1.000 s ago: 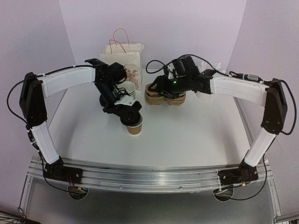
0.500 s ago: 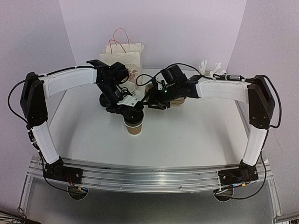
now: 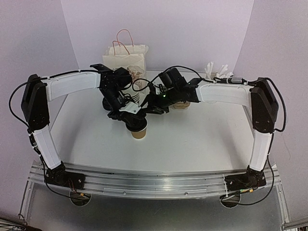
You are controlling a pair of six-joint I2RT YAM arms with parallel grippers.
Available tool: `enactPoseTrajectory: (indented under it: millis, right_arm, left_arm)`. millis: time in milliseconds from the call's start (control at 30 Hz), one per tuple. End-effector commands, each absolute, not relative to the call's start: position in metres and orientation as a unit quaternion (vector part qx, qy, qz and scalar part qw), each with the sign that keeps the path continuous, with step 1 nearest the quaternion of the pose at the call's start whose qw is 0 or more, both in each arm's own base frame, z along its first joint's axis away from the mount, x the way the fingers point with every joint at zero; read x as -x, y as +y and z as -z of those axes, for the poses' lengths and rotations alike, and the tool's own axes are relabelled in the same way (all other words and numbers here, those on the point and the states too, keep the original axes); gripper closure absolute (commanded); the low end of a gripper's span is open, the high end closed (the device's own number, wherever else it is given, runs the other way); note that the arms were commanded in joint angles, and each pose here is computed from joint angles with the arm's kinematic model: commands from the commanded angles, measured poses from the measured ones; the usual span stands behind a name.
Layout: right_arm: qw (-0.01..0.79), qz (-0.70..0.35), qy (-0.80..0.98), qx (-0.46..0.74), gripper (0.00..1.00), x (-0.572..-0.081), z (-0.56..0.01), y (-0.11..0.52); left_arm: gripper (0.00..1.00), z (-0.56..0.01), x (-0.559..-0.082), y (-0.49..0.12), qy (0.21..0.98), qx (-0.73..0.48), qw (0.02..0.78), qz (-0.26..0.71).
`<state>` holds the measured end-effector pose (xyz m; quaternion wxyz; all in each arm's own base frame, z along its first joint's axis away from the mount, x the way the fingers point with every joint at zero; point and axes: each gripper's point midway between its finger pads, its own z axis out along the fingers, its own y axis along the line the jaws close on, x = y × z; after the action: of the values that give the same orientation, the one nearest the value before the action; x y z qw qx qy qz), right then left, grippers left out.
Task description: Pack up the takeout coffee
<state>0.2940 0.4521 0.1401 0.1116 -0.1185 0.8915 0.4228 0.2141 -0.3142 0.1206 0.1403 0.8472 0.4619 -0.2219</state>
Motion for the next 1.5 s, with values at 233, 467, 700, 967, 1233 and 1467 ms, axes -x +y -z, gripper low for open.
enactPoseTrajectory:
  millis: [233, 467, 700, 967, 1233, 1467]
  right_arm:
    - [0.113, -0.421, 0.889, 0.139, 0.68, -0.286, -0.139, 0.462]
    - [0.136, -0.416, 0.888, 0.145, 0.67, -0.29, -0.151, 0.459]
    - [0.139, -0.407, 0.892, 0.143, 0.64, -0.29, -0.153, 0.455]
    - [0.141, -0.401, 0.894, 0.142, 0.7, -0.29, -0.154, 0.452]
    - [0.149, -0.399, 0.893, 0.145, 0.69, -0.291, -0.158, 0.45]
    - [0.144, -0.398, 0.895, 0.144, 0.66, -0.29, -0.154, 0.45]
  left_arm:
    - [1.0, -0.122, -0.22, -0.325, 0.448, -0.853, 0.168, 0.208]
    - [1.0, -0.134, -0.224, -0.331, 0.444, -0.851, 0.187, 0.208]
    - [1.0, -0.141, -0.22, -0.335, 0.439, -0.848, 0.193, 0.224]
    - [1.0, -0.148, -0.226, -0.339, 0.436, -0.848, 0.209, 0.217]
    - [1.0, -0.15, -0.223, -0.337, 0.431, -0.851, 0.204, 0.219]
    - [1.0, -0.148, -0.216, -0.339, 0.436, -0.844, 0.195, 0.245]
